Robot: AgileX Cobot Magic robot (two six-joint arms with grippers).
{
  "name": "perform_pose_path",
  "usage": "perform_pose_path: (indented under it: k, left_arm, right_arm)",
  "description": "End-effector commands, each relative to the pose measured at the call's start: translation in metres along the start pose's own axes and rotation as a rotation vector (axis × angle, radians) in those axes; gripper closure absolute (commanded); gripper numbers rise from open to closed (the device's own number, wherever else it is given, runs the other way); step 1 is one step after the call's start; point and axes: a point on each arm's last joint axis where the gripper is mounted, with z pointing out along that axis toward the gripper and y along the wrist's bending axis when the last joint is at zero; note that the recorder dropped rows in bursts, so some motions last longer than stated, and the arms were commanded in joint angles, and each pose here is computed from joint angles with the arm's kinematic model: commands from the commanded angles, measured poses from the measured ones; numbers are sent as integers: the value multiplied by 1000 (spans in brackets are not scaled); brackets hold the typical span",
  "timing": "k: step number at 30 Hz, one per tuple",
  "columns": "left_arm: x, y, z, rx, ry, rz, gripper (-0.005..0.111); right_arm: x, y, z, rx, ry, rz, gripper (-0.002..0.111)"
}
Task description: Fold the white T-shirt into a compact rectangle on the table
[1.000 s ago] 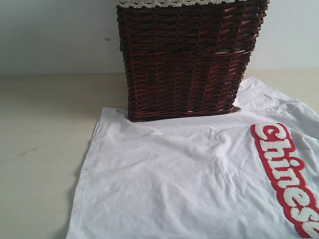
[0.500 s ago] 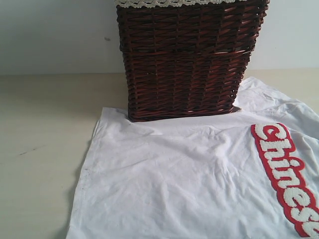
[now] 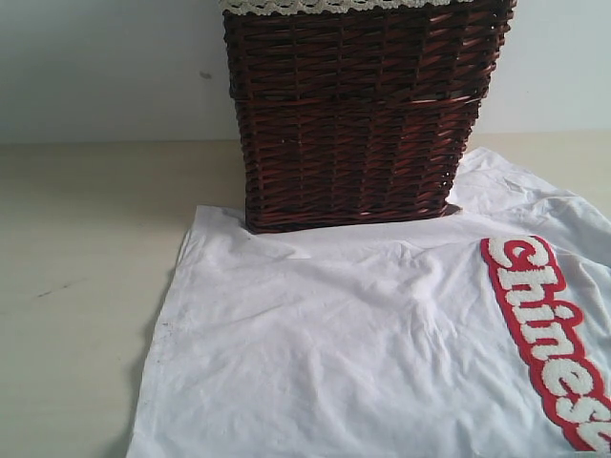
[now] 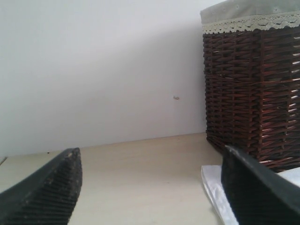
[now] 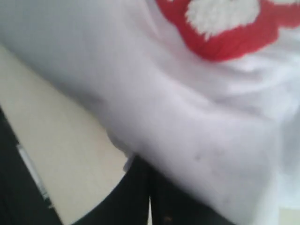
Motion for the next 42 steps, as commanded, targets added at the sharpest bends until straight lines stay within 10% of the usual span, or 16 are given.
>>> perform_pose_path:
  k: [1, 15, 22, 31, 42]
  left_arm:
    - [1, 0, 0, -4, -3, -7, 29]
    - [1, 0, 0, -4, -3, -7, 29]
    - [1, 0, 0, -4, -3, -7, 29]
    - [1, 0, 0, -4, -3, -7, 29]
    - [1, 0, 0, -4, -3, -7, 29]
  right_arm:
    - [-12, -8, -2, 91, -139, 31, 108]
    - [-29, -31, -12, 315, -384, 264, 108]
    - [-28, -29, -11, 303, -357, 235, 62]
    - [-41, -48, -27, 385, -699, 701, 62]
    - [-31, -54, -24, 463, -615, 745, 62]
